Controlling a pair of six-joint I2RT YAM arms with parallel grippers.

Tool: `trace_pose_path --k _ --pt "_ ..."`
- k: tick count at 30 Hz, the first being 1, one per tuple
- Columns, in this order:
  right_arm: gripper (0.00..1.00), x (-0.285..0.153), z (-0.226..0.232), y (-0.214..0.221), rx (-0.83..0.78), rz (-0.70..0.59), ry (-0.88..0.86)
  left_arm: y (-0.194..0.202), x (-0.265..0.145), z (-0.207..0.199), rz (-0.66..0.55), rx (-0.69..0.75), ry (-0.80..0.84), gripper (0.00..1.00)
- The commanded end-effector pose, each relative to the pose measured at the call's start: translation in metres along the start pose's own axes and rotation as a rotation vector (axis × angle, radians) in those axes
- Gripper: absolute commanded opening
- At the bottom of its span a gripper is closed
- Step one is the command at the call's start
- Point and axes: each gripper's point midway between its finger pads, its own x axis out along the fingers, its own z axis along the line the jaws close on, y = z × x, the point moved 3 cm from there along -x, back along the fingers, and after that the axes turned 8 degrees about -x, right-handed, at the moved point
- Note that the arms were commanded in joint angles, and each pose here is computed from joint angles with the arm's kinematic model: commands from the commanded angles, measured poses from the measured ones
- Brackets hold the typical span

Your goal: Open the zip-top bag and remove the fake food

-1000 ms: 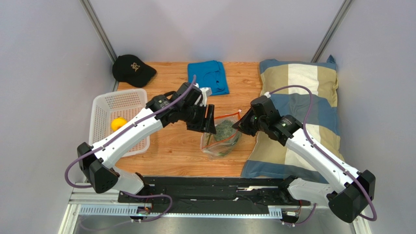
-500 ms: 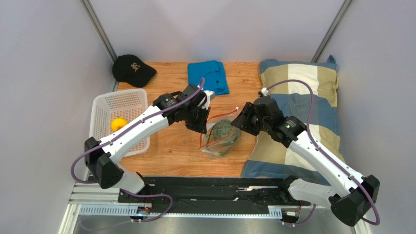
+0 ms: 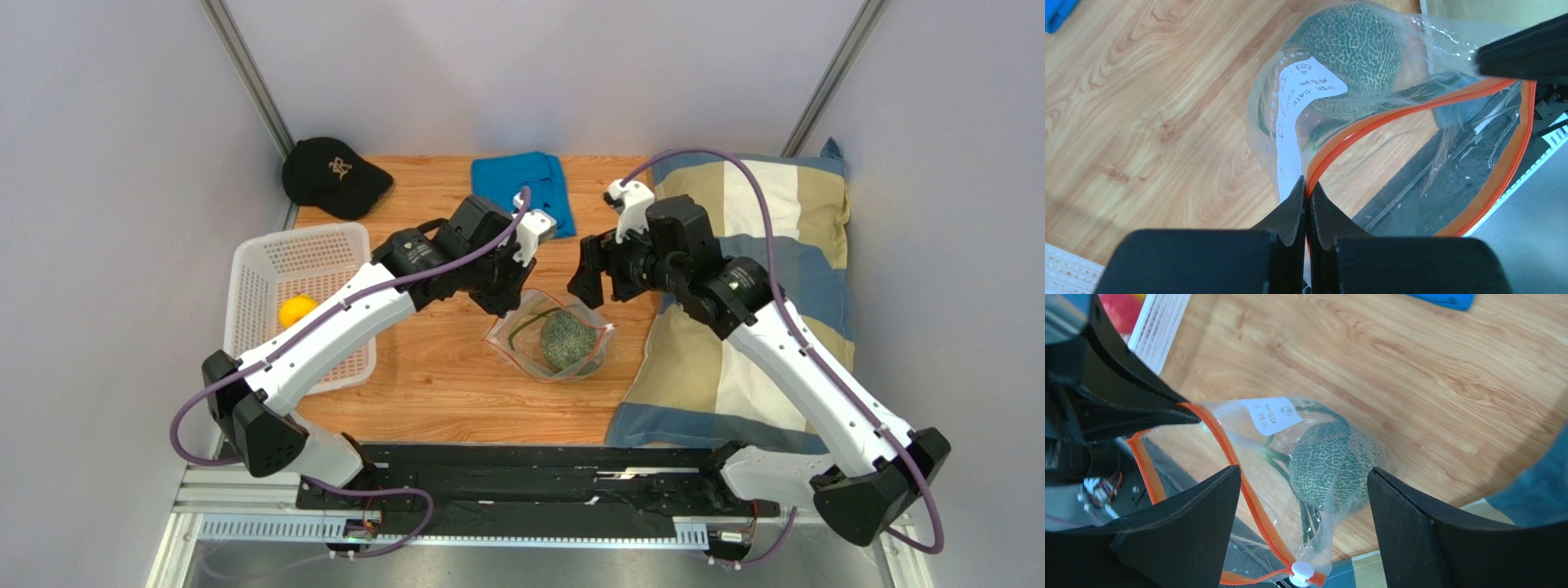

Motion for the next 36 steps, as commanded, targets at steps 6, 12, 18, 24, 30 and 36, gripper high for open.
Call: trace_pose_path --k 6,12,18,24,30,36 --pt "0.79 0.008 0.046 -0.003 -0.15 -0.061 -0.384 -0.026 -0.021 -0.005 -0.121 0.122 0.03 0.0" --pt "0.81 0.022 0.05 -0.001 -0.11 -0.064 -0.412 -0.029 -0.027 -0.007 -0.15 0.134 0.037 0.0" --pt "0.78 0.049 0.041 0.004 -0.076 -0.028 -0.365 -0.038 -0.035 -0.014 -0.201 0.147 0.075 0.0" --pt "0.53 0.064 0.035 0.006 -0.029 0.014 -0.317 -0.052 -0.033 -0.021 -0.222 0.151 0.106 0.0" --pt "0.0 0.057 0.018 0.001 0.13 0.043 -0.129 -0.071 -0.034 -0.015 -0.247 0.039 0.025 0.09" --pt "0.0 0.037 -0.005 0.005 0.429 0.044 0.135 -0.086 -0.065 -0.037 -0.299 -0.126 0.122 0.41"
